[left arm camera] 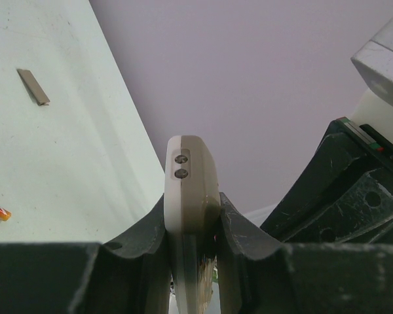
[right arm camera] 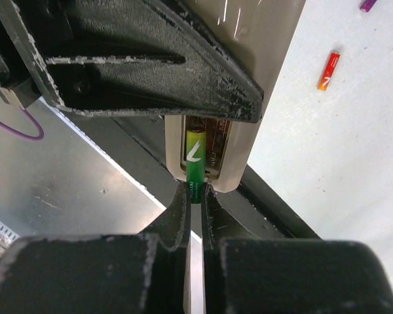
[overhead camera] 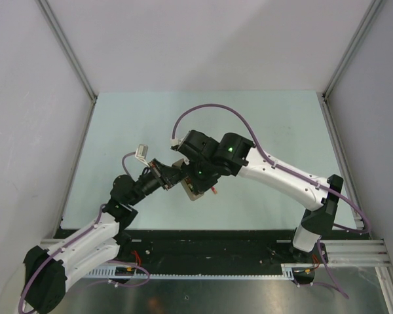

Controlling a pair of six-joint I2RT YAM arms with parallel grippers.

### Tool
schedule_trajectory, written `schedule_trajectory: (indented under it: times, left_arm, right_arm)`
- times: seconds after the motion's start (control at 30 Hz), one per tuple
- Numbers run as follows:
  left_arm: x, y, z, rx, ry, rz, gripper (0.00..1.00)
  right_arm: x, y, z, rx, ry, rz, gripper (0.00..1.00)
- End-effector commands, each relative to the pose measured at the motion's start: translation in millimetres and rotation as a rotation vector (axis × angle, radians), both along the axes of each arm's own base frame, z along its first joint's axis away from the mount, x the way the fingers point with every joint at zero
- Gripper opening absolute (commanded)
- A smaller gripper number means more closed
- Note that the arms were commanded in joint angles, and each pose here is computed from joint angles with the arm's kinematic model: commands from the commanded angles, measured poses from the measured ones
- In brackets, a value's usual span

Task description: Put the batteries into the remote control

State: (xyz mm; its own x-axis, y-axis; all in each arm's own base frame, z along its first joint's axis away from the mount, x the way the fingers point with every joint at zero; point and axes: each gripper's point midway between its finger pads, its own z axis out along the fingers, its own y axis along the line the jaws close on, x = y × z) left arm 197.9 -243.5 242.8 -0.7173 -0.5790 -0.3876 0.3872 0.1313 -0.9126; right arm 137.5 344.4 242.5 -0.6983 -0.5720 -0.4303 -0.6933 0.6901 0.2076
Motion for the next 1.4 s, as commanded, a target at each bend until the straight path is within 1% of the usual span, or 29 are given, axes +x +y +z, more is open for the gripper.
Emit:
schedule_trajectory:
  times: [0.0,0.53,0.83,1.2,1.37]
  left_arm:
    - [-6.0,-0.7,22.6,-0.043,-0.061,-0.016,0.0]
    - [-12.5,-0.6,33.6,-0.077,-0.064,-0.032,0.0]
    - [-19.0,-1.5,47.2,-0.124,-0.053,-0.056,0.0]
    - [-26.6,-2.9,58.9,-0.166,-0.039,-0.101,0.0]
    - [-30.1,-5.4,63.0,-0.178,-0.031,-0.132,0.0]
  right_arm:
    - [8.6,14.5,12.3,0.067,-0.035,0.005,0.0]
    - [16.7,26.0,5.1,0.112,-0.045,-0.023,0.0]
    - [20.2,30.6,4.1,0.144,-0.052,-0.042,0.0]
    - [21.6,31.4,-0.3,0.143,-0.077,-0.039,0.0]
    - [27.7,27.6,-4.3,0.114,-0.117,-0.046,0.0]
